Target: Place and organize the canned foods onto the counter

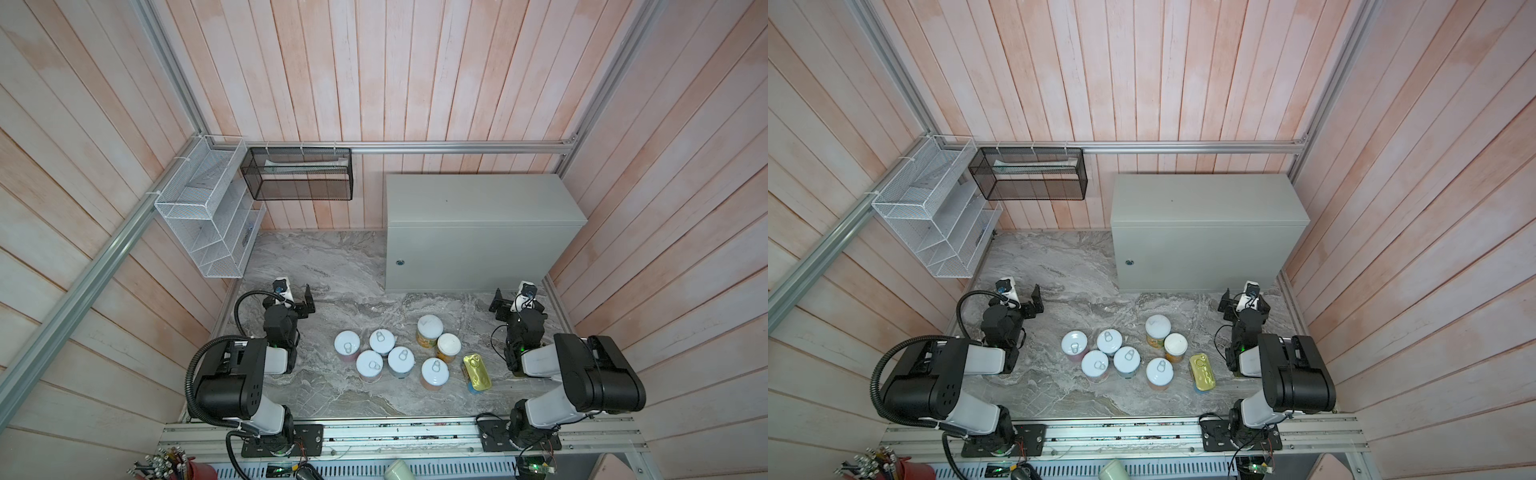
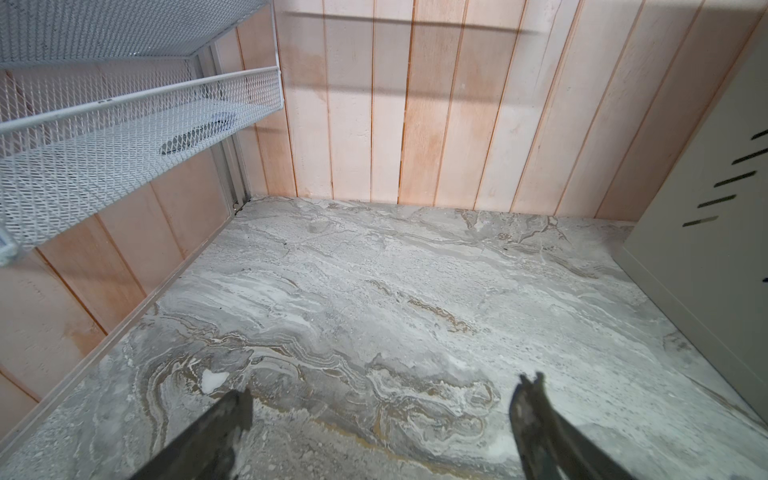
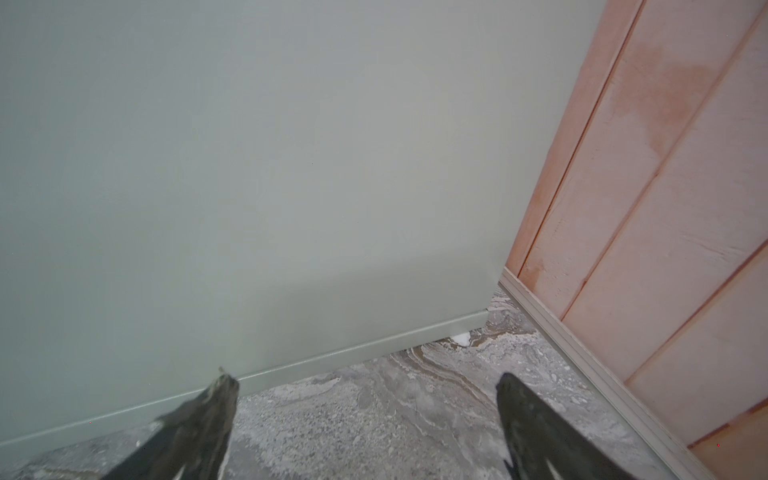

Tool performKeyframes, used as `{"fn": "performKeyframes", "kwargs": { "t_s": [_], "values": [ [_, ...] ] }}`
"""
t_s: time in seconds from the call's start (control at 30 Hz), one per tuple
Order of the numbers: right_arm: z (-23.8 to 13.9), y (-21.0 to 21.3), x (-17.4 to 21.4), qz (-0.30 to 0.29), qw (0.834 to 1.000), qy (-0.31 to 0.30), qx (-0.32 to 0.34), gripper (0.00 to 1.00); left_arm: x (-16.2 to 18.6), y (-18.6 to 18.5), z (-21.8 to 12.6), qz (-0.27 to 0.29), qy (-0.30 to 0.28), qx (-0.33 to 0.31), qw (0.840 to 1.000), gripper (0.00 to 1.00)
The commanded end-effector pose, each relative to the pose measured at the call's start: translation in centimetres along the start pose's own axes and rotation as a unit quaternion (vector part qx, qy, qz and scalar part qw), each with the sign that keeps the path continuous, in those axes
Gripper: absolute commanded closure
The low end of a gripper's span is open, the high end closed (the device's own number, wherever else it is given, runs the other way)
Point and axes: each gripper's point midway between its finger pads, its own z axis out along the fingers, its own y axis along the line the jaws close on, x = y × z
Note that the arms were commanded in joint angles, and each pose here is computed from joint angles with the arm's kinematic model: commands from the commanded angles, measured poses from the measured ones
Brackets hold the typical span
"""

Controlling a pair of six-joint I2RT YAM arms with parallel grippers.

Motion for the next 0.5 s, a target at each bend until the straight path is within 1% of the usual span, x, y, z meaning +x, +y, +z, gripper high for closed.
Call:
{"fn": "performKeyframes", "kwargs": {
  "t_s": [0.0, 0.1, 0.27, 0.33, 0.4, 0.47],
  "values": [
    [0.3, 0.8, -0.8, 0.007, 1.000, -0.005, -0.023, 0.02, -0.1, 0.0, -0.1, -0.003, -0.006, -0.002, 1.000, 0.00],
    [0.5, 1.7, -0.6, -0.007, 0.999, 0.001, -0.045, 0.02, -0.2, -0.2, -0.1, 0.001, -0.008, 0.001, 1.000, 0.00],
    [0.5, 1.8, -0.7, -0.009, 0.999, 0.000, -0.048, 0.02, -0.4, -0.7, -0.2, 0.012, -0.012, 0.007, 1.000, 0.00],
    [0.6, 2.1, -1.4, -0.009, 0.999, -0.009, -0.049, 0.02, -0.8, -0.6, -0.2, 0.013, -0.009, -0.005, 1.000, 0.00],
    [1.3, 1.8, -1.8, -0.018, 0.999, 0.008, -0.025, 0.02, -1.3, 0.1, -0.3, 0.009, -0.003, -0.037, 0.999, 0.00],
    [1.7, 1.8, -2.0, -0.022, 0.999, 0.021, -0.015, 0.02, -1.8, 0.1, -0.2, 0.012, 0.009, -0.051, 0.999, 0.00]
  ]
}}
